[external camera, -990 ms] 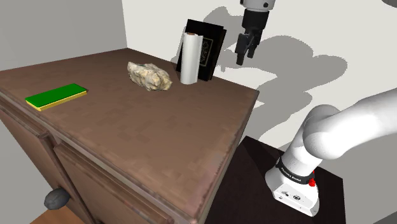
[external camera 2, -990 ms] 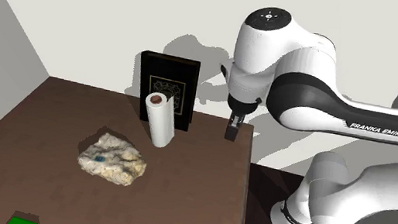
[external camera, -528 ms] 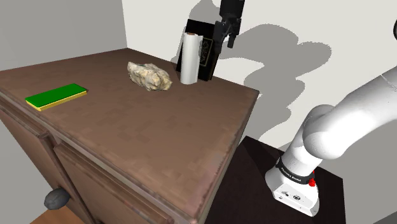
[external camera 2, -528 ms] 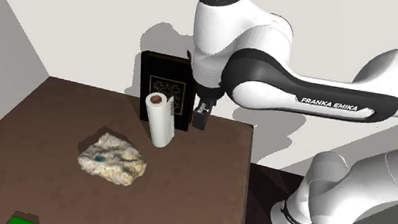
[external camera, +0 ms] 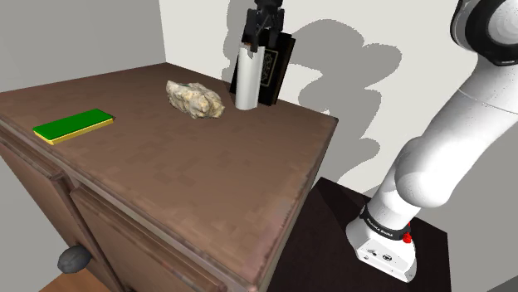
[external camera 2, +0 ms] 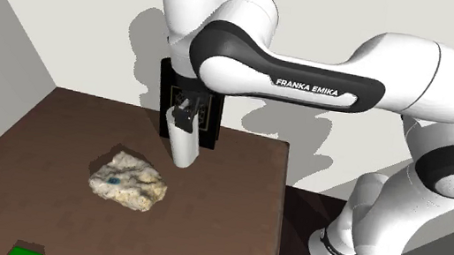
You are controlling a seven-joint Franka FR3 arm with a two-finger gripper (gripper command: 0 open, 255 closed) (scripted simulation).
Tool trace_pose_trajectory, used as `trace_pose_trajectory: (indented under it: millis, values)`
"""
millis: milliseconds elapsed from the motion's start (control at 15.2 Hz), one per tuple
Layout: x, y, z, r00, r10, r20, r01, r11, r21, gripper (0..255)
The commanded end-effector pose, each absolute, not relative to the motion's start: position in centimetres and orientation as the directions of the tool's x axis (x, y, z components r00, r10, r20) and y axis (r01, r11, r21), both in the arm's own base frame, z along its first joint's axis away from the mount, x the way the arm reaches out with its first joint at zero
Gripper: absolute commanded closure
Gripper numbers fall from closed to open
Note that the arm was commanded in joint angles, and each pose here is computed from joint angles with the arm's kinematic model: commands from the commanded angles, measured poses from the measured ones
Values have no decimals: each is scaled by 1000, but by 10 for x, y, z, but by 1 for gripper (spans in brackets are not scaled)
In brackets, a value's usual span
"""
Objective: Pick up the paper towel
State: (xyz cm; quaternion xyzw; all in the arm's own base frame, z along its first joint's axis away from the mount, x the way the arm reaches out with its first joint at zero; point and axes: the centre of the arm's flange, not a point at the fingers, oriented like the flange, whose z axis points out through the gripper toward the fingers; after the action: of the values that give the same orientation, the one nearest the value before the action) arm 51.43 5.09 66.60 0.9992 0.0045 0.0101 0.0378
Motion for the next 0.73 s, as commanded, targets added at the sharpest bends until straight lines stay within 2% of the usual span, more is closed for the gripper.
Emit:
trace_pose_trajectory:
  millis: [0,198,660]
  values:
    - [540,55,673,1000,12,25,11,-998,68,0]
    - [575,61,683,999,16,31,14,-998,59,0]
    - [575,61,646,999,16,31,14,-998,59,0]
